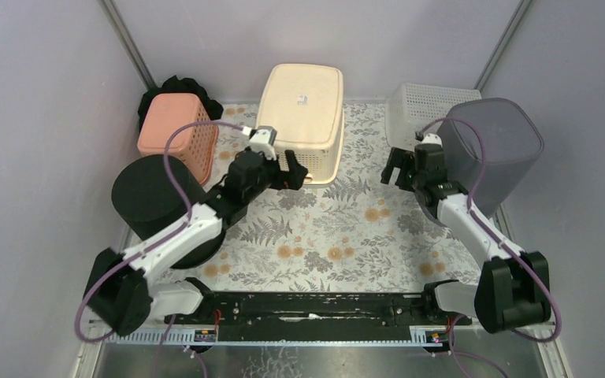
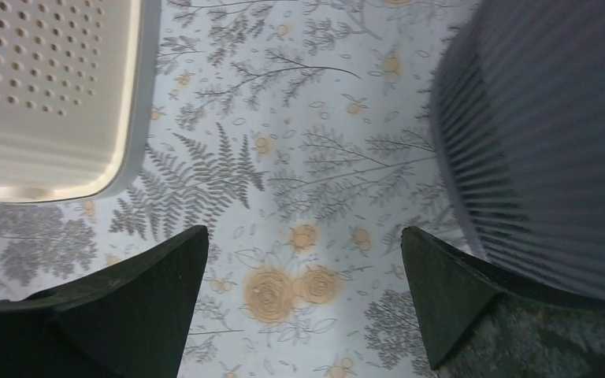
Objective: Turn the large container upside down
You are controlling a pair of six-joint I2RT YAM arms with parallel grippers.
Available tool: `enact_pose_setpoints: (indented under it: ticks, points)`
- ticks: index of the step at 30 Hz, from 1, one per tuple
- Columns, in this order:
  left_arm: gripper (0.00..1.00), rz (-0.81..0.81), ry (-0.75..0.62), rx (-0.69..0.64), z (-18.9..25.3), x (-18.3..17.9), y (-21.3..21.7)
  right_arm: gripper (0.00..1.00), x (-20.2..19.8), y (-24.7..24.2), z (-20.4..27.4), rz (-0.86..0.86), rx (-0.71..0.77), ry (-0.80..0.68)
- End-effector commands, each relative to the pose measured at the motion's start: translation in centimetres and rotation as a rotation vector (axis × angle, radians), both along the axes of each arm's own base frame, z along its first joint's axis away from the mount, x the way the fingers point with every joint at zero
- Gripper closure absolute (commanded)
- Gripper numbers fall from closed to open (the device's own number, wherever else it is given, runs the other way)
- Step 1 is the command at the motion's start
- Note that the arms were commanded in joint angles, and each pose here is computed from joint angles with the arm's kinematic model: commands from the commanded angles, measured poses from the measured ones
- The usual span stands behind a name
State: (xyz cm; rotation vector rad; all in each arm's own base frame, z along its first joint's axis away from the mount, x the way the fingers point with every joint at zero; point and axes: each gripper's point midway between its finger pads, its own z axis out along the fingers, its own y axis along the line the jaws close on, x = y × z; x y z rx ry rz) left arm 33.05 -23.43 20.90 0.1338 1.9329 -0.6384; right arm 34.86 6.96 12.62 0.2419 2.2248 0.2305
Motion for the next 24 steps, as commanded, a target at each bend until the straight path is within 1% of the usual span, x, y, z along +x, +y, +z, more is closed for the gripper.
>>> enact_pose_setpoints:
  ticks: [1,5,7,8,11,14,16,19,21,22,24]
  points:
    - [0.00,0.231,-0.043,-0.005,-1.0,0.6,5.5,0.01,0.5,-2.3,2.6,-0.061,-0.080,-0.206]
    - [0.00,0.463,0.070,-0.011,-5.3,0.3,11.9,0.01,-0.1,-2.6,2.5,-0.074,-0.083,-0.231]
    - [0.00,0.591,0.124,0.023,-7.0,-0.3,15.1,0.01,-0.2,-2.6,2.4,-0.072,-0.080,-0.227]
    - [0.00,0.631,0.142,0.046,-7.5,-0.7,16.2,0.01,-0.2,-2.4,2.3,-0.069,-0.074,-0.226]
    - [0.00,0.770,0.162,0.103,-7.9,-1.7,19.6,0.01,-0.1,-2.0,1.9,-0.053,-0.054,-0.216]
    - [0.00,0.837,0.146,0.103,-7.6,-2.2,22.3,0.01,-0.2,-1.5,1.4,-0.038,-0.035,-0.212]
    - [0.00,0.905,0.145,0.116,-7.6,-2.7,24.8,0.01,-0.3,-1.3,1.1,-0.027,-0.027,-0.216]
    - [0.00,0.919,0.105,0.100,-7.2,-2.6,25.7,0.01,-0.3,-1.3,0.9,-0.023,-0.028,-0.235]
    - [0.00,0.849,0.060,0.073,-6.5,-1.6,24.7,0.01,-0.2,-1.5,0.7,-0.025,-0.038,-0.249]
    - [0.00,0.821,0.037,0.076,-6.2,-1.1,24.3,0.01,-0.2,-1.7,0.6,-0.028,-0.050,-0.263]
    - [0.00,0.813,0.009,0.104,-6.3,-0.4,24.5,0.01,-0.3,-2.4,0.5,-0.044,-0.086,-0.289]
